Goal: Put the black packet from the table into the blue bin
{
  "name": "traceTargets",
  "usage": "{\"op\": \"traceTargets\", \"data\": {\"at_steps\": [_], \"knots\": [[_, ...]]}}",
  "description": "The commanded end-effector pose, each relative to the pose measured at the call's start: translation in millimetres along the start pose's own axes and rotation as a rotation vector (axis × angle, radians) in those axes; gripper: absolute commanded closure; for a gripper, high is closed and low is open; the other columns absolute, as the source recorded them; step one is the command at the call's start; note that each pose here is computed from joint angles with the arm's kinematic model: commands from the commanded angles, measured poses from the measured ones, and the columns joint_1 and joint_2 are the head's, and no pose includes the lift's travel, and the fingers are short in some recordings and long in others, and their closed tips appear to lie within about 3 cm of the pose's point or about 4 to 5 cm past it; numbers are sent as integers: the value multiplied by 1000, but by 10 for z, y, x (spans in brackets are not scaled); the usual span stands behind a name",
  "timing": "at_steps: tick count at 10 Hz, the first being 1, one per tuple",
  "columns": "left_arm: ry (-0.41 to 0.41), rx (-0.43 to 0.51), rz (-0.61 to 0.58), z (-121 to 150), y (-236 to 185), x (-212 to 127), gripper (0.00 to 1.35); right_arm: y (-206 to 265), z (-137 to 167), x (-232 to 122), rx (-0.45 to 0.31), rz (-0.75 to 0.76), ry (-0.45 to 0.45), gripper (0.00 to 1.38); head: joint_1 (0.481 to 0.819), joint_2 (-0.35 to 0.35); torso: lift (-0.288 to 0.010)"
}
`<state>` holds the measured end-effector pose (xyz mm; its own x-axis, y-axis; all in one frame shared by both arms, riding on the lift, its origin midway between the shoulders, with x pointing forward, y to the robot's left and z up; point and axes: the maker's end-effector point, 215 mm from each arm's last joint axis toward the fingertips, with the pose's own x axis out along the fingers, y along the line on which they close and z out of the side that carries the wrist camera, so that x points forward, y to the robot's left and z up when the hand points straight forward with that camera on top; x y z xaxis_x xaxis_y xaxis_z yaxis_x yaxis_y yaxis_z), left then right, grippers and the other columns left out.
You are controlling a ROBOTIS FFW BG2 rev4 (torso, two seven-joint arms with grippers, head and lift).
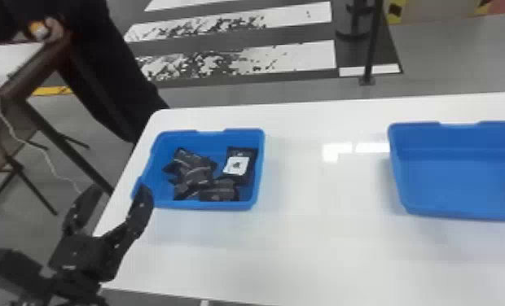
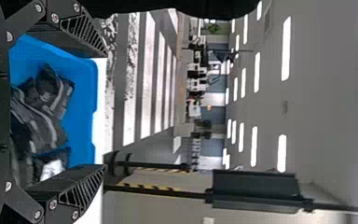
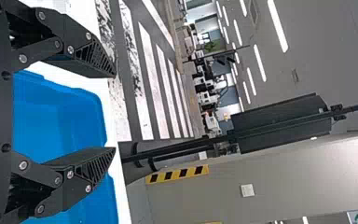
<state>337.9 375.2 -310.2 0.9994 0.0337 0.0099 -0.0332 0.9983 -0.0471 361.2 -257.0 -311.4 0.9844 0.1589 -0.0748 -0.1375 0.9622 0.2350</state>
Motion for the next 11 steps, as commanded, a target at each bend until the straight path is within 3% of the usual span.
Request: {"op": "traceTargets", "data": {"at_steps": [1,4,11], "knots": [[-79,-71,-11,233,-225,-39,203,6,0,-20,2,-1,2,510,695,203,-110],[-80,-113,-54,222,-396,18,203,13,-4,-18,-1,0,3,510,695,147,-110],[-100,-108,-75,293,-466,61,203,-5,-74,-49,-9,-5,20,510,695,125,-110]]}}
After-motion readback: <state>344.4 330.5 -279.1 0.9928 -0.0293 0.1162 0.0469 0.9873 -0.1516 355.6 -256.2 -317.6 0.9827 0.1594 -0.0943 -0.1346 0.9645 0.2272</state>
